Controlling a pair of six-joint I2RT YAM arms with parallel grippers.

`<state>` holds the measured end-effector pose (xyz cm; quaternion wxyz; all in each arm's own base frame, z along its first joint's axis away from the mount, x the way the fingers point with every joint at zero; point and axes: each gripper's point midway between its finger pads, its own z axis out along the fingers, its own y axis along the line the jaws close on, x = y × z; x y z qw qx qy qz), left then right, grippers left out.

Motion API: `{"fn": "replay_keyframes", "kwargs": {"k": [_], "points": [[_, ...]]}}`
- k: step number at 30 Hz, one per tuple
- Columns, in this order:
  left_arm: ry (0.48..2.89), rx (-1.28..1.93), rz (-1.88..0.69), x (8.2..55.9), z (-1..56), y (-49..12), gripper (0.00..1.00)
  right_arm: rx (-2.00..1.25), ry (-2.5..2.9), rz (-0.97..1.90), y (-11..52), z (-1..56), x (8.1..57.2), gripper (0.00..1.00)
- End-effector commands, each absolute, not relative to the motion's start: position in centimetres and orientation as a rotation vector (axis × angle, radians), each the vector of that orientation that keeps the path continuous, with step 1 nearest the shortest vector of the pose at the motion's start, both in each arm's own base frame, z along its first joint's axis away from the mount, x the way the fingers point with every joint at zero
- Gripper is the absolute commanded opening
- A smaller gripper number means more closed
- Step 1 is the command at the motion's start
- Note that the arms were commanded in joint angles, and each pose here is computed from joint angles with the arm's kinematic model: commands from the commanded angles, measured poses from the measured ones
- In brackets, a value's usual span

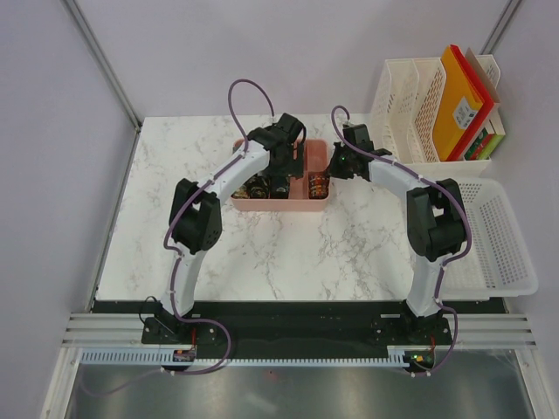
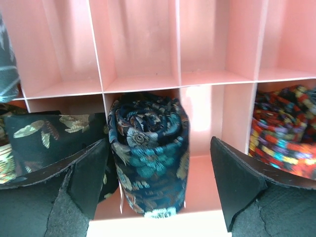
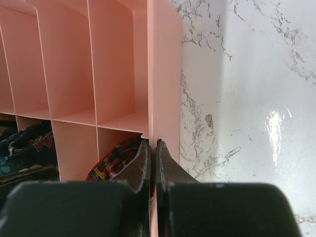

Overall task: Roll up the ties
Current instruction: Place the tie in the storage box, then reset both arms

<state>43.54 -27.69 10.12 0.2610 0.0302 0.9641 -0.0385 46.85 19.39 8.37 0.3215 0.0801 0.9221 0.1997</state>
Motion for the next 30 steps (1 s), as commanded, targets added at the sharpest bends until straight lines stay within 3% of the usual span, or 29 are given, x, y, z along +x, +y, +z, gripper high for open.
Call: {"fn": "replay_keyframes", "kwargs": {"k": [1, 8, 11, 14, 18, 25, 30], "points": [[2.421, 0.159, -0.172, 44.2, 18.5, -28.9, 0.91, 0.209, 2.533, 0.585, 21.1, 5.8, 44.8, 0.0], [2.348, 0.187, -0.174, 44.0, 21.5, -28.9, 0.92, 0.202, 2.519, 0.624, 21.5, 6.4, 44.9, 0.11], [2.291, 0.206, -0.207, 44.0, 23.7, -28.5, 0.94, 0.2, 2.491, 0.64, 21.7, 7.3, 45.3, 0.25], [2.252, 0.221, -0.255, 43.3, 25.2, -27.5, 0.96, 0.2, 2.467, 0.648, 21.7, 8.1, 45.7, 0.3], [2.204, 0.242, -0.322, 42.9, 26.9, -26.3, 1.0, 0.221, 2.418, 0.671, 21.6, 9.8, 46.7, 0.48], [2.233, 0.162, -0.403, 44.0, 27.2, -20.3, 1.0, 0.199, 2.326, 0.725, 21.6, 13.4, 48.4, 0.67], [2.251, 0.187, -0.442, 43.6, 27.7, -16.5, 1.0, 0.148, 2.238, 0.724, 20.7, 17.0, 49.8, 0.88]]}}
